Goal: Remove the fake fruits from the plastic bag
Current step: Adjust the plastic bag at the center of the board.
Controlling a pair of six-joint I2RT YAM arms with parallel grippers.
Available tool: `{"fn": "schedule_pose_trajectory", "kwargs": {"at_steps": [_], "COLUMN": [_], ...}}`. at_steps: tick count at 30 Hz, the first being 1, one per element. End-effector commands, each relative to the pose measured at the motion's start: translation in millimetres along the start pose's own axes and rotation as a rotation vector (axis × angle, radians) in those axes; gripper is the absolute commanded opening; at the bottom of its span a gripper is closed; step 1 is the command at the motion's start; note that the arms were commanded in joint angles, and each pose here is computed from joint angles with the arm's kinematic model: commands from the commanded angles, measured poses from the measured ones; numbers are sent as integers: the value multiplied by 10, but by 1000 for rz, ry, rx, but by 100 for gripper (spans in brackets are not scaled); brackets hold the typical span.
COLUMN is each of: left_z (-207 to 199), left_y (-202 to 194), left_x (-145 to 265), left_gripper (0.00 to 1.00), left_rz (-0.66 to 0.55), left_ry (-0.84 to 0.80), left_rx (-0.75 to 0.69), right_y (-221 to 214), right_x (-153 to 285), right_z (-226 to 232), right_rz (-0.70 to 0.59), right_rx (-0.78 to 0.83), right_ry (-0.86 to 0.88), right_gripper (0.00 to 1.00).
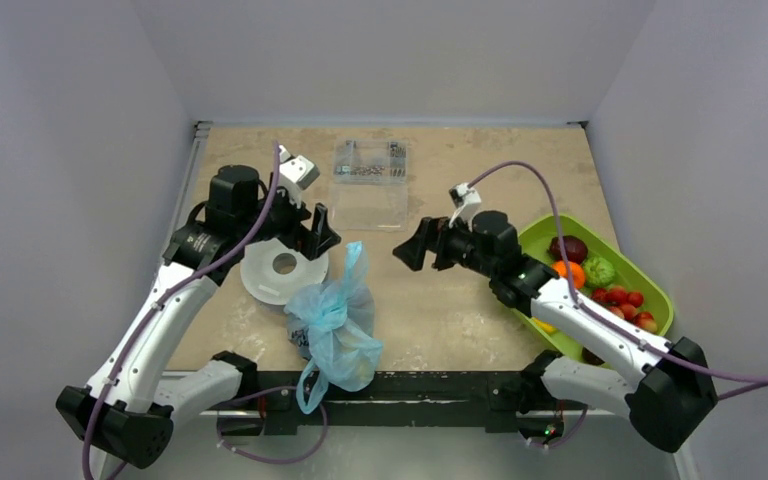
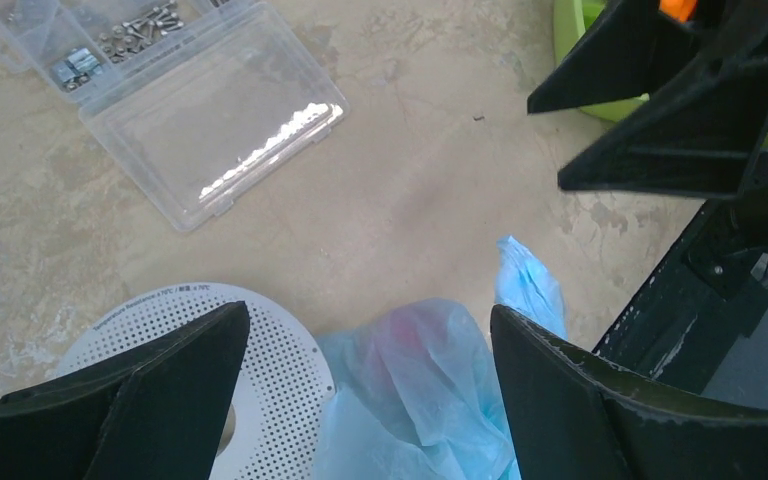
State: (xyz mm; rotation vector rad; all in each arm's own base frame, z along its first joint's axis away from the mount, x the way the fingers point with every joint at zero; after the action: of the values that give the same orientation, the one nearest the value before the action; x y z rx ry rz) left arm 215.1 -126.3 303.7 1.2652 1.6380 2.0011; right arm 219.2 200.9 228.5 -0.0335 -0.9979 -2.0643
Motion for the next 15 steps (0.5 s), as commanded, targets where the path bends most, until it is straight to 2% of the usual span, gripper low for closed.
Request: {"fn": "schedule_pose_trajectory", "kwargs": {"at_steps": [1, 7, 11, 15], "left_z": [-101, -92, -24, -27], "left_y": [83, 56, 41, 52], "left_x": [9, 12, 54, 94], "left_gripper": [88, 85, 85, 85], "left_rz": [4, 45, 54, 31], "left_ry": [-65, 33, 148, 186], "left_rx": [-90, -125, -142, -154], "right_y": [-238, -950, -1387, -1749], "right_x": [-47, -55, -36, -85], "right_z": [506, 781, 775, 750], "right_rz": [-12, 77, 93, 132], "right_rx": [-28, 26, 102, 235], "right_ry": [255, 310, 230, 80], "right_gripper": [99, 99, 99, 99]}}
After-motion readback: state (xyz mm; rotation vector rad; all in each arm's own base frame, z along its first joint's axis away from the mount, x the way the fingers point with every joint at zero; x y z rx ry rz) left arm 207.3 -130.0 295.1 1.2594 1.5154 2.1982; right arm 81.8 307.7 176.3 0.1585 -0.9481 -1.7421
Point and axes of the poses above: each gripper's point midway between its finger pads, its own x axis back along the fingers, its own z axis along the line the jaws close on, y = z × x, the point moved 7 cm from there along x, back along the fingers, and after that the axes turned 11 degrees about -x, right-handed, at the moved point
